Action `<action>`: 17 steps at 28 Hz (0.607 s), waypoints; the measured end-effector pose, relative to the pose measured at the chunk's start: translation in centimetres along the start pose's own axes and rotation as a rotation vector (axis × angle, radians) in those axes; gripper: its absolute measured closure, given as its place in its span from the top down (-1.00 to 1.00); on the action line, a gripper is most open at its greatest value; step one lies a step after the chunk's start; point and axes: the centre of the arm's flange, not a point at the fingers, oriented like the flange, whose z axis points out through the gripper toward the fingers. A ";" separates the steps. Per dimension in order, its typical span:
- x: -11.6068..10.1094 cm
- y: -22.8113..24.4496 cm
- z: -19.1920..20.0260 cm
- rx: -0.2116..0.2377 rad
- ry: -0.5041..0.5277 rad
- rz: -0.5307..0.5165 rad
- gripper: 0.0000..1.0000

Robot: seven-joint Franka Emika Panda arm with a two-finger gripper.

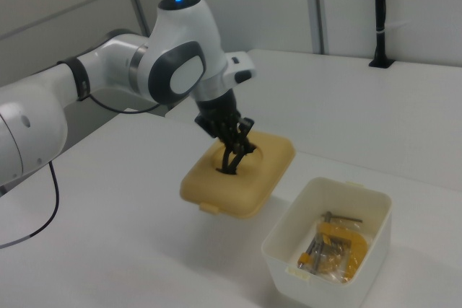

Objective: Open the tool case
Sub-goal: 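Lift the tan lid up off the white case by its handle, then move the lid beside the case, lower it onto the table, release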

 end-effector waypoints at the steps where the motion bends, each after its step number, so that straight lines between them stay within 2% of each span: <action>1: -0.1 -0.5 0.5 -0.001 -0.010 -0.002 -0.79; 9: -1.9 -2.8 6.3 -0.024 -0.131 -0.036 -0.79; 17: -3.0 -4.3 10.9 -0.034 -0.115 -0.068 -0.79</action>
